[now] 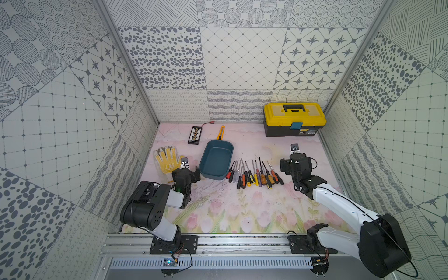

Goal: Take out the screwdriver from the storage box
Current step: Reset both arms

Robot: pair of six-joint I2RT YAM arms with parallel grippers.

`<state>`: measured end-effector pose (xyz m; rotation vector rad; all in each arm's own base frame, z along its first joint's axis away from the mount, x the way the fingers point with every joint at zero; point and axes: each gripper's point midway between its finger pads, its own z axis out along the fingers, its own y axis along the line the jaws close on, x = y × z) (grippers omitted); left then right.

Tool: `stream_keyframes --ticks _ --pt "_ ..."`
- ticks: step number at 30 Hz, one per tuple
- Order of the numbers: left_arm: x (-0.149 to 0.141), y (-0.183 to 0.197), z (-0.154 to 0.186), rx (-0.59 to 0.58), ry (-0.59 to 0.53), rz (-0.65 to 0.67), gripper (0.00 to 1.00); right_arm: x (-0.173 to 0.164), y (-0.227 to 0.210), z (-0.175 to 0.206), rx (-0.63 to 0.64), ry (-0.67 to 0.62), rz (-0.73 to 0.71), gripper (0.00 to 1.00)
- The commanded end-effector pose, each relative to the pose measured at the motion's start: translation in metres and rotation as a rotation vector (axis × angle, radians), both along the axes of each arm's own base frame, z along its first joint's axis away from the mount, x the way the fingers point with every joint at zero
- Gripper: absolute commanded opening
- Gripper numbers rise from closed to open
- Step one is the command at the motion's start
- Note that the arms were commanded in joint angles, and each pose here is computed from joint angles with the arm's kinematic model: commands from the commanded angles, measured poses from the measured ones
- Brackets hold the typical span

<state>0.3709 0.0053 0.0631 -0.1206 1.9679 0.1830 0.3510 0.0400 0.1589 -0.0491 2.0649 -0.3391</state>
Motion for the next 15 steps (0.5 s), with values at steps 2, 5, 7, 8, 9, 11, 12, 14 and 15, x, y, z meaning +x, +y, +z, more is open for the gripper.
stream_keyframes --ticks 2,5,7,8,9,11,12,14,15 --pt "0.020 -0.004 0.023 -0.031 -0.072 -0.025 0.99 0.009 -0.001 0.031 0.032 -0.177 0.005 0.99" --pt "0.023 -0.003 0.022 -0.021 -0.064 -0.024 0.99 0.007 -0.006 0.027 0.037 -0.212 0.010 0.99" --pt "0.024 -0.003 0.020 -0.026 -0.050 -0.023 0.99 0.007 -0.005 0.022 0.036 -0.212 0.036 0.99" --pt "0.025 -0.003 0.022 -0.022 -0.058 -0.023 0.99 0.007 -0.003 0.020 0.032 -0.207 0.050 0.99" --pt "0.024 -0.003 0.022 -0.025 -0.056 -0.022 0.99 0.007 -0.002 0.017 0.026 -0.202 0.058 0.99" --pt "0.024 -0.003 0.021 -0.024 -0.055 -0.022 0.99 0.006 -0.004 0.013 0.025 -0.208 0.056 0.99" --pt "0.024 -0.003 0.021 -0.023 -0.054 -0.022 0.99 0.005 -0.005 0.010 0.029 -0.213 0.055 0.99" --pt "0.024 -0.002 0.021 -0.025 -0.053 -0.021 0.99 0.004 -0.007 0.004 0.048 -0.224 0.051 0.99" --pt "0.024 -0.002 0.021 -0.025 -0.054 -0.021 0.99 0.004 -0.008 0.001 0.059 -0.233 0.049 0.99"
